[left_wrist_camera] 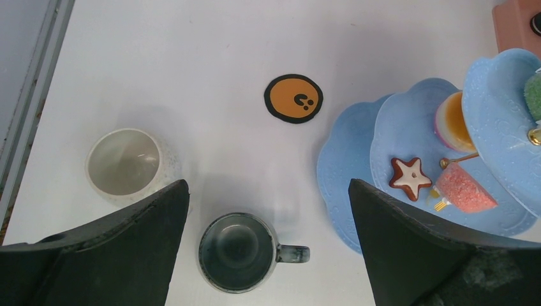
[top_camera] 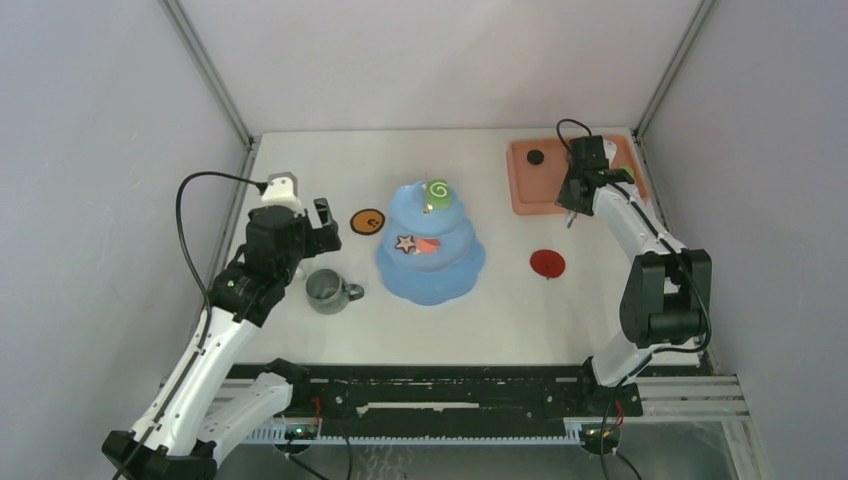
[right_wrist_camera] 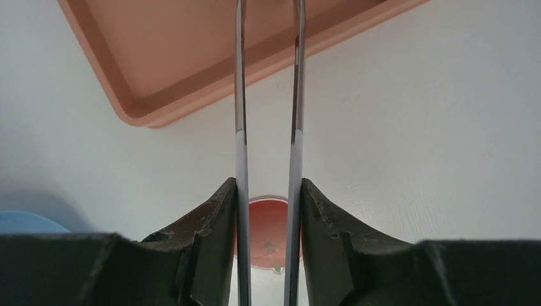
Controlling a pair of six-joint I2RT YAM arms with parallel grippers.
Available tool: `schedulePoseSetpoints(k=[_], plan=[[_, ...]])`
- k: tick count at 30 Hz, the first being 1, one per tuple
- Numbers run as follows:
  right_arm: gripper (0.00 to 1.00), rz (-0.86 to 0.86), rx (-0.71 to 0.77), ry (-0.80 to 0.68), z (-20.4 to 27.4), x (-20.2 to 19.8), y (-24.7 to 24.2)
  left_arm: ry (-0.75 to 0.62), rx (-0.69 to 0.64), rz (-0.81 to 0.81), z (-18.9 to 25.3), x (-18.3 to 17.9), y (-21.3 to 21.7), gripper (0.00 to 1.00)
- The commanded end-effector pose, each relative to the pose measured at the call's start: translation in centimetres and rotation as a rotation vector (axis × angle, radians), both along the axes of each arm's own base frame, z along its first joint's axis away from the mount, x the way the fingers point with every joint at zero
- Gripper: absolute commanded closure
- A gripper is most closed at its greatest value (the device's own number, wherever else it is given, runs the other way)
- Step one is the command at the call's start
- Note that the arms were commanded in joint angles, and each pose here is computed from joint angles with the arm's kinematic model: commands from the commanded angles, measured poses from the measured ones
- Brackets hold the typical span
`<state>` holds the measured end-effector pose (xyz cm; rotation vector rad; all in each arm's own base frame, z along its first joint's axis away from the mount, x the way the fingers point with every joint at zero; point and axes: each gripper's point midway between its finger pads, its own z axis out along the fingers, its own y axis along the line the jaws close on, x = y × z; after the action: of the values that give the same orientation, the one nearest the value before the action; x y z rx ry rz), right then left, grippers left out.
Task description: Serve the afternoon tea
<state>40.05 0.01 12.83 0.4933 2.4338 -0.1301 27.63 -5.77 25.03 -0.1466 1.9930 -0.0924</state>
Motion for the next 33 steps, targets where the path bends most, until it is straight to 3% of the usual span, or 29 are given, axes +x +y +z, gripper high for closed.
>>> schedulePoseSetpoints(k=[1,14,16,18,19,33], plan=[[0.55,-0.053,-0.015,-0.091,2.1,2.0,-0.8,-0.009,0.008,0.014,-0.3,0.5,0.2,0.00],[0.53,-0.077,-0.002,-0.098,1.5,4.4,-1.6,-0.013,-0.005,0.007,-0.1,1.0,-0.2,0.00],[0.65,-0.089,0.007,-0.102,1.5,4.5,-1.8,-0.009,-0.005,0.003,-0.2,1.0,-0.2,0.00],[0.97,-0.094,0.012,-0.104,1.6,4.4,-1.7,-0.005,-0.005,0.002,-0.3,1.0,-0.3,0.00],[1.00,-0.092,0.013,-0.104,1.7,4.3,-1.7,-0.005,-0.005,0.003,-0.3,1.0,-0.2,0.00],[1.00,-0.098,0.021,-0.147,4.5,1.7,-2.3,-0.009,-0.014,-0.012,-0.2,1.1,-0.6,0.00]])
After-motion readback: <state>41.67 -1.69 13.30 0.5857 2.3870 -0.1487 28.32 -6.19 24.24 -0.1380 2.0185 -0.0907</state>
